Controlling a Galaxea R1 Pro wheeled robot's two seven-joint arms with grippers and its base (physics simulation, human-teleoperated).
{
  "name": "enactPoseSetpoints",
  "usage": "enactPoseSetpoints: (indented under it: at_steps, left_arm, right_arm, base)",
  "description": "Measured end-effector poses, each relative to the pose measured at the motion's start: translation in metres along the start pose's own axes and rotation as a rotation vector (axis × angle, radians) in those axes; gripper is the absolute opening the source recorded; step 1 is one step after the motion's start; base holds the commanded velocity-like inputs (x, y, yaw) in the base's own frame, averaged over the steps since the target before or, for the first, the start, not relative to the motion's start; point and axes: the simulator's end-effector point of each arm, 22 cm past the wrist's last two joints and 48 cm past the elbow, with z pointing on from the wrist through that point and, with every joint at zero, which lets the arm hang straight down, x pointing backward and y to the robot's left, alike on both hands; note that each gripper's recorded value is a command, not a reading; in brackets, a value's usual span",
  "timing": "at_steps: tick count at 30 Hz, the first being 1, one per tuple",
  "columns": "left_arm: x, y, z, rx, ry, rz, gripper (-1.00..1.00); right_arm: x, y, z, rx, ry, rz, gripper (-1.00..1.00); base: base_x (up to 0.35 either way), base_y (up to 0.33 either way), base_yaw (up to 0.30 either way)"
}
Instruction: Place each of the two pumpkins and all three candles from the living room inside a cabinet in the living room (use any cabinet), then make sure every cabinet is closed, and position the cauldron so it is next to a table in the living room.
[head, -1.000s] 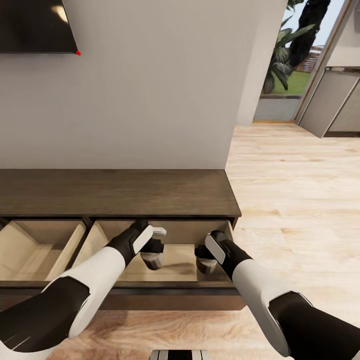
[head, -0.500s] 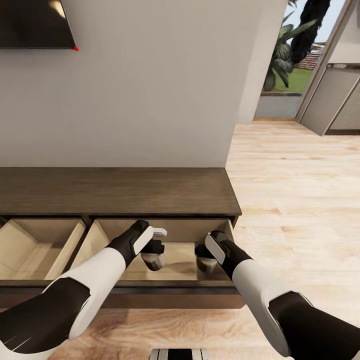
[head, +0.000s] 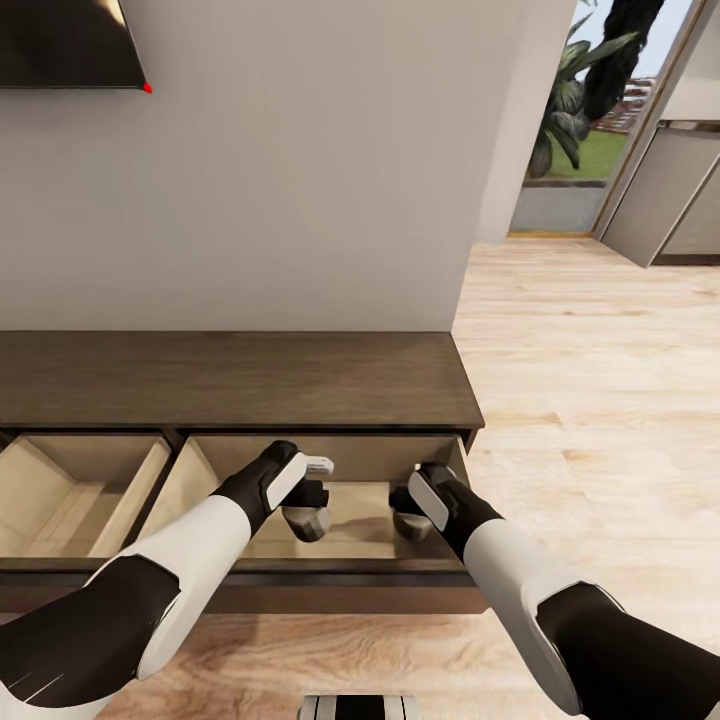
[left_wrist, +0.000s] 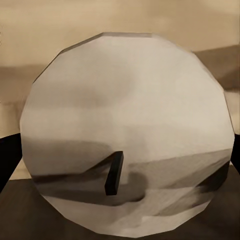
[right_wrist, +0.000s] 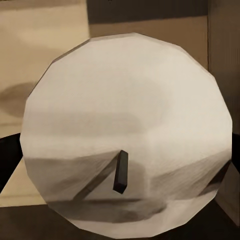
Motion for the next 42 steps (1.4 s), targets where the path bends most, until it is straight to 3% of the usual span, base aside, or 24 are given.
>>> enactPoseSetpoints:
  at_steps: [7,23,33,42]
  left_arm:
    - [0.007,0.0,0.014,0.001,0.024,-0.001,-1.0]
    - [0.012,0.0,0.024,0.002,0.036,-0.002,-1.0]
    - [0.003,0.0,0.024,0.003,-0.006,-0.014,-1.0]
    - [0.0,-0.001,0.036,0.005,-0.029,-0.029,-1.0]
  right_arm:
    - [0.01,0.0,0.013,0.004,0.023,-0.008,-1.0]
    - [0.016,-0.001,0.022,0.005,0.038,-0.008,-1.0]
    - [0.016,-0.001,0.022,0.005,0.038,-0.008,-1.0]
    - [0.024,-0.001,0.032,0.007,0.058,-0.008,-1.0]
  base:
    - [0.0,0.0,0.0]
    - [0.0,0.0,0.0]
    - [0.0,0.0,0.0]
    - [0.0,0.0,0.0]
